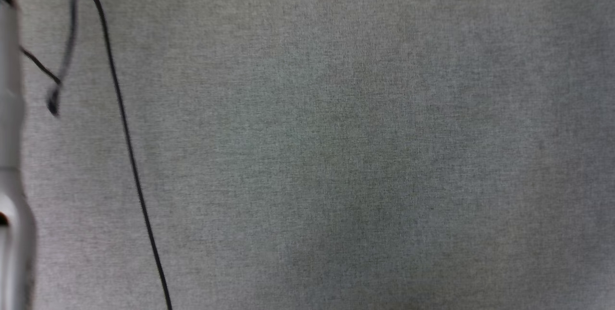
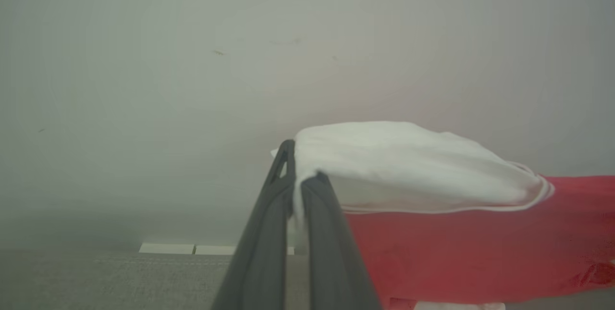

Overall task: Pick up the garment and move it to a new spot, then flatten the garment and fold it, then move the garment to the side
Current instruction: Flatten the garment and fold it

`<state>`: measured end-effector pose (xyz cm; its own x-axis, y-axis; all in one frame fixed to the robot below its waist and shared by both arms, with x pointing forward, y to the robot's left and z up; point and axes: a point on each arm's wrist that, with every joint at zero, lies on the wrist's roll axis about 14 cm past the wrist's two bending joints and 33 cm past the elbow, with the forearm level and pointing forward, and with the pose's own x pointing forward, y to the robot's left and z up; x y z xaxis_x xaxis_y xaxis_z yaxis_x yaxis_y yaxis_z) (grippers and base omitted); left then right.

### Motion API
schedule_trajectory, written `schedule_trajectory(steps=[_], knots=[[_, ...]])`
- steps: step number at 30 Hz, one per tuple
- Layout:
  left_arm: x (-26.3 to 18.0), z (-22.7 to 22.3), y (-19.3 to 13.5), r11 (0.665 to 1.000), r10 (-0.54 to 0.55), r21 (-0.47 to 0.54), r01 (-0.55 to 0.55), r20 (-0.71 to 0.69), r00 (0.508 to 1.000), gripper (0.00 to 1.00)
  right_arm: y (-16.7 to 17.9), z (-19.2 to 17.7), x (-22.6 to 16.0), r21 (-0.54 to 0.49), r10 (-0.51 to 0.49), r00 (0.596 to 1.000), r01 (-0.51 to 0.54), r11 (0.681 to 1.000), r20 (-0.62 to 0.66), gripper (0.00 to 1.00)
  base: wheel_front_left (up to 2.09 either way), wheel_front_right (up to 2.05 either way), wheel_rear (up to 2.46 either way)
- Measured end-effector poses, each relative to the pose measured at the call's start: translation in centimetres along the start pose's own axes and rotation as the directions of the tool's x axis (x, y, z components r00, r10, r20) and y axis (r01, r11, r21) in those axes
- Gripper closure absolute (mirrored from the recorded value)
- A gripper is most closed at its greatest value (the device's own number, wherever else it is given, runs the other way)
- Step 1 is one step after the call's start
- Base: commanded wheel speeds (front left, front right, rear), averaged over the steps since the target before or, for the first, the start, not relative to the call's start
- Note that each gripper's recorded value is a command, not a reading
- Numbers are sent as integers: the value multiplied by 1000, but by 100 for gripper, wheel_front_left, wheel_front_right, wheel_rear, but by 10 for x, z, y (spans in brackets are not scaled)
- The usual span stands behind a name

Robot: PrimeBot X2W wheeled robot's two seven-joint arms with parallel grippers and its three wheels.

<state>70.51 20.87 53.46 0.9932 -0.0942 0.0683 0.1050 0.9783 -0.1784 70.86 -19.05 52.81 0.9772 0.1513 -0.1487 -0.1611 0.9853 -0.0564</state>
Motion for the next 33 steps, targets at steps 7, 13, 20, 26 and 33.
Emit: schedule_trajectory(steps=[7,13,20,26,33], knots=[[-64,-59,15,995,42,-82,-52,-117,992,100,20,-75,-40,49,42,990,-35,998,-135,100,0,0,0],[-129,-87,20,989,66,-121,-90,-189,980,100,23,-121,-92,123,51,975,-25,992,-216,100,0,0,0],[-208,-99,23,980,108,-135,-145,-249,963,100,26,-147,-157,143,66,962,-29,989,-264,100,0,0,0],[-266,-92,22,973,152,-128,-192,-269,951,100,25,-147,-207,182,55,966,-8,983,-254,100,0,0,0],[-326,-77,14,963,188,-129,-235,-301,935,100,27,-155,-271,220,26,958,39,975,-284,100,0,0,0]])
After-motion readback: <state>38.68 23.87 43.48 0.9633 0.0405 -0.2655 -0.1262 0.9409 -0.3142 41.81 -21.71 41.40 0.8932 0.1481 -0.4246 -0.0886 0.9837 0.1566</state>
